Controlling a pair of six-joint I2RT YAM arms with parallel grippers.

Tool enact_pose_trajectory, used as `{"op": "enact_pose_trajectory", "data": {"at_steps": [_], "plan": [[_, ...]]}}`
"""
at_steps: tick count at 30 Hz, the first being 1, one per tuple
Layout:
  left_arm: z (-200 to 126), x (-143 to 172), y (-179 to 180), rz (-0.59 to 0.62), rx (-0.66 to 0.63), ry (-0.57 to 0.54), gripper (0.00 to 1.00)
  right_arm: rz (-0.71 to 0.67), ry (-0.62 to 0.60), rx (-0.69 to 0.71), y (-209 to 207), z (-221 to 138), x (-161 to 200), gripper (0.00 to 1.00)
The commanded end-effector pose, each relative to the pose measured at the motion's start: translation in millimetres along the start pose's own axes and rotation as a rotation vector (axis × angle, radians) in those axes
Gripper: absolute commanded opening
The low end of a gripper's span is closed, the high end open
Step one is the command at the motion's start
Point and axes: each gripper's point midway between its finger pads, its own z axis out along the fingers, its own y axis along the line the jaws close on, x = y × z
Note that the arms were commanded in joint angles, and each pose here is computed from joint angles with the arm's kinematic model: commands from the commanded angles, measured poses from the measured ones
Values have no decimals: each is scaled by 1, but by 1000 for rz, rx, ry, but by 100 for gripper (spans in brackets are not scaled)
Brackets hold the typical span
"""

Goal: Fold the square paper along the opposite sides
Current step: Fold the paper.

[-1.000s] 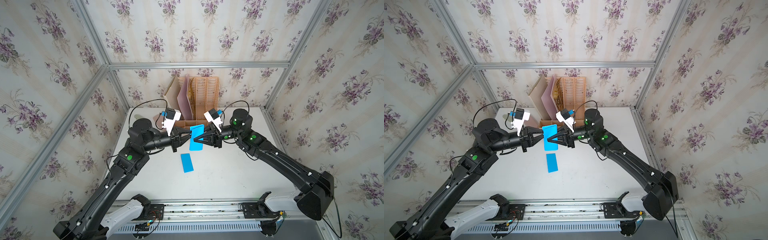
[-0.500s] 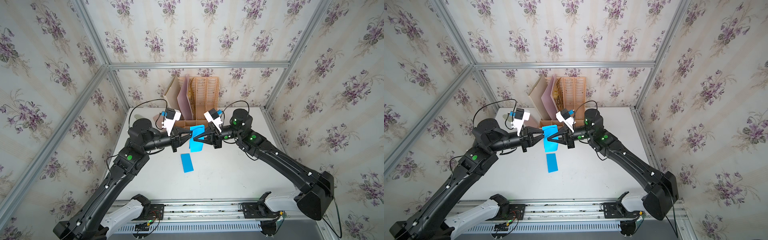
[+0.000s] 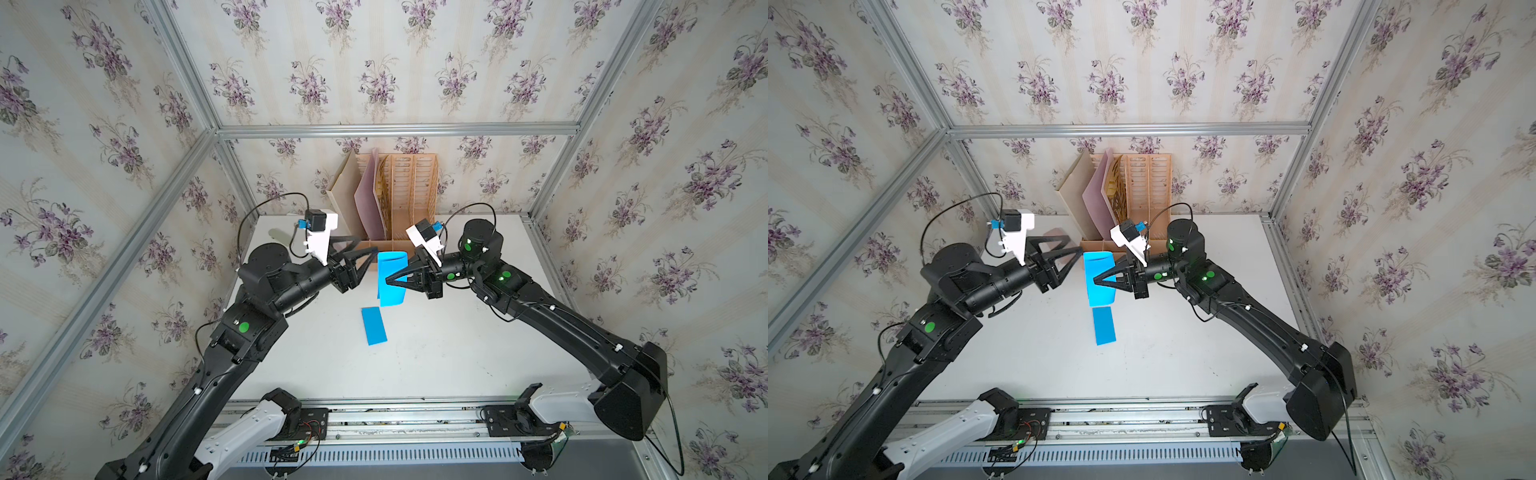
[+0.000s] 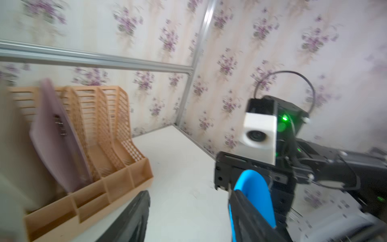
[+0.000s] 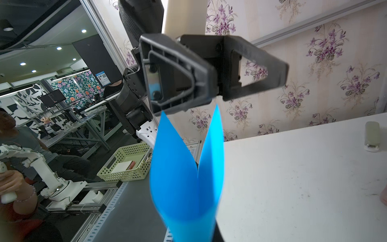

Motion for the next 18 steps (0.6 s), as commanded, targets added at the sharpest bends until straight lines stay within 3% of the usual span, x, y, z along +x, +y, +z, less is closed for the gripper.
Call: {"op": "enact_pose_trajectory", "data": {"at_steps": [1, 4, 9, 18], "plan": [[-19, -12, 35, 45, -224, -66, 74, -22, -6, 27, -1, -1, -2, 0], [-25, 4, 3, 56, -39, -8, 76, -24, -7, 45, -3, -2, -2, 0], [-34, 44, -60, 18, 374, 125, 78, -29, -10, 40, -1, -2, -9, 0], [-32, 53, -71, 19, 463, 152, 78, -34, -1, -1, 3, 0, -10, 0]]}}
